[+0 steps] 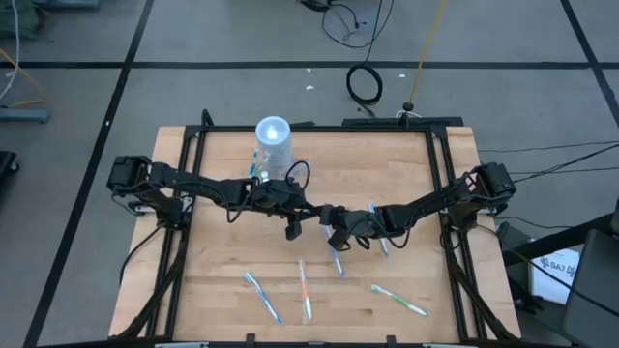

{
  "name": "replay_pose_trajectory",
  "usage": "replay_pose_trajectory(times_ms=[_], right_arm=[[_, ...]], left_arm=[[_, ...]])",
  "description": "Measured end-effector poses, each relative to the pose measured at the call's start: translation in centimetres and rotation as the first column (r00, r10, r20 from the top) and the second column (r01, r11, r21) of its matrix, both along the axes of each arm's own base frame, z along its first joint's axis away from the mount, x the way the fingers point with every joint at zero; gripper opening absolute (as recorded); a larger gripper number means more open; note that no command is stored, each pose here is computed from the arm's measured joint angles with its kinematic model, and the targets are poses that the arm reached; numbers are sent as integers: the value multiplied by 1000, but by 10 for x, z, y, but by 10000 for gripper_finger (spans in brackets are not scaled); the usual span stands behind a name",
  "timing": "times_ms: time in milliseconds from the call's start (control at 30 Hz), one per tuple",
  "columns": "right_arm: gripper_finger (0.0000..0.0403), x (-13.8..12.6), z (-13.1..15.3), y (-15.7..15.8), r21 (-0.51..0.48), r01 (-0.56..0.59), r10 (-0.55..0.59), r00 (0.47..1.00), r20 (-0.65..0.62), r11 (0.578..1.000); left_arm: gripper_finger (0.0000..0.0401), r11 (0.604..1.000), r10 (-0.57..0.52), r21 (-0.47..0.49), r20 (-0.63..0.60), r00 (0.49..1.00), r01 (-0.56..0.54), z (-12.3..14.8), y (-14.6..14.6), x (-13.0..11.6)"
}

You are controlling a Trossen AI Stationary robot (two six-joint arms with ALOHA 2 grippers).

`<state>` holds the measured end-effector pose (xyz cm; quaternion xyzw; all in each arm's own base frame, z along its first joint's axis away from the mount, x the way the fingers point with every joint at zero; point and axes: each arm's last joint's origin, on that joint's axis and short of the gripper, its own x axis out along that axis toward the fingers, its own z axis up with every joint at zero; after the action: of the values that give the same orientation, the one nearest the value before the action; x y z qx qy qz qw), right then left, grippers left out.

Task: Pick & Place toothbrushing station
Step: Put the blue mouthwash into the transparent organizer

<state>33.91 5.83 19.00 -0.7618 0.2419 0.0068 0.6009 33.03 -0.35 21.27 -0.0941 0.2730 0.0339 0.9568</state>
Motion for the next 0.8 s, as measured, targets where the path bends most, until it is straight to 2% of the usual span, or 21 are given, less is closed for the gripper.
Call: replay_pose_trajectory(times_ms=[333, 533, 667, 800], right_arm=[[116, 0, 1, -1, 20, 47, -47, 999, 25, 999], [116, 0, 3, -2, 97, 105, -113, 991, 77, 990], [116, -1, 5, -4, 80, 183, -191, 976, 103, 980], [116, -2, 6, -6, 73, 255, -263, 957, 125, 964]], left_arm=[[108, 998, -25, 49, 0, 1000, 25, 5, 1, -3], [108, 998, -23, 59, -25, 999, 25, 10, 2, -11], [108, 996, 20, 89, -49, 999, -16, 20, 3, -23], [108, 989, 97, 114, 11, 995, -97, 43, 5, -37]])
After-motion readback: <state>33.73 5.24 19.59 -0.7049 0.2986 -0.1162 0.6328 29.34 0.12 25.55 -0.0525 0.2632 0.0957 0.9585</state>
